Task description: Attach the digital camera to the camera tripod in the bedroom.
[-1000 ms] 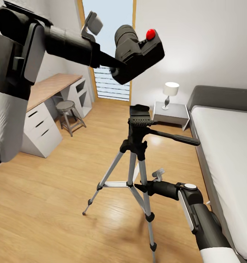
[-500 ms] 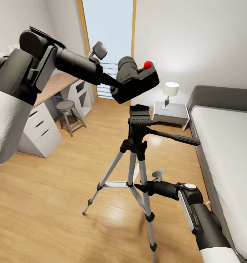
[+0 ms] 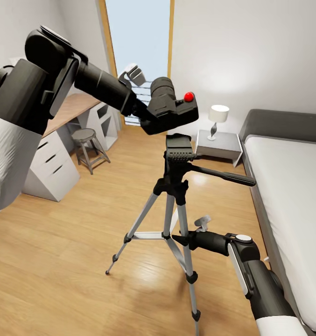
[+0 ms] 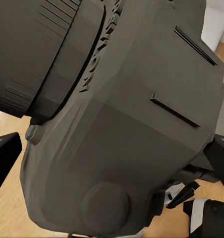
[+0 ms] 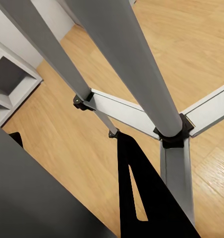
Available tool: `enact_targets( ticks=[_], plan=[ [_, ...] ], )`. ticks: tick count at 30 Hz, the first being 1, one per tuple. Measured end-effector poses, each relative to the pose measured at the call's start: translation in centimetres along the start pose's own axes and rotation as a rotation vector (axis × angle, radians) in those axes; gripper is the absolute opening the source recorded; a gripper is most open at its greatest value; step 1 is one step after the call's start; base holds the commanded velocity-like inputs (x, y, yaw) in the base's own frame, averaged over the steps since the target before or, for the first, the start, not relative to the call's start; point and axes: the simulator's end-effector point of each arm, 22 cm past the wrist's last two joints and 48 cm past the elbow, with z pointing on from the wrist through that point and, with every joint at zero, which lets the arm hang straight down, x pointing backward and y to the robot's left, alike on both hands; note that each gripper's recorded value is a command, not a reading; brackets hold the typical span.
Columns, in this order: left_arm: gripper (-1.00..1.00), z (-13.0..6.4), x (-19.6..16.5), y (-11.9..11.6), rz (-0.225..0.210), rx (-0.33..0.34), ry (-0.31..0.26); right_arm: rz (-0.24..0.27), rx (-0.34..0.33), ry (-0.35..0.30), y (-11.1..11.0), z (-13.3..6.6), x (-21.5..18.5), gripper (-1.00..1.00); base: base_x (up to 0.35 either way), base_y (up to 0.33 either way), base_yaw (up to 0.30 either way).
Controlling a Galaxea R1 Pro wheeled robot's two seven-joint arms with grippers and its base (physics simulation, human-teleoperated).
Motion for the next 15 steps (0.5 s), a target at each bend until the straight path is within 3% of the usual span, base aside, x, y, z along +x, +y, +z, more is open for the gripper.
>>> enact_targets(
  ticks=[15],
  plan=[
    [-1.00, -0.2, -0.9, -1.2, 0.042, 0.007, -0.013, 0.001, 0.000, -0.001, 0.0, 0.0, 0.0, -1.00, 0.000, 0.000, 0.000]
  ],
)
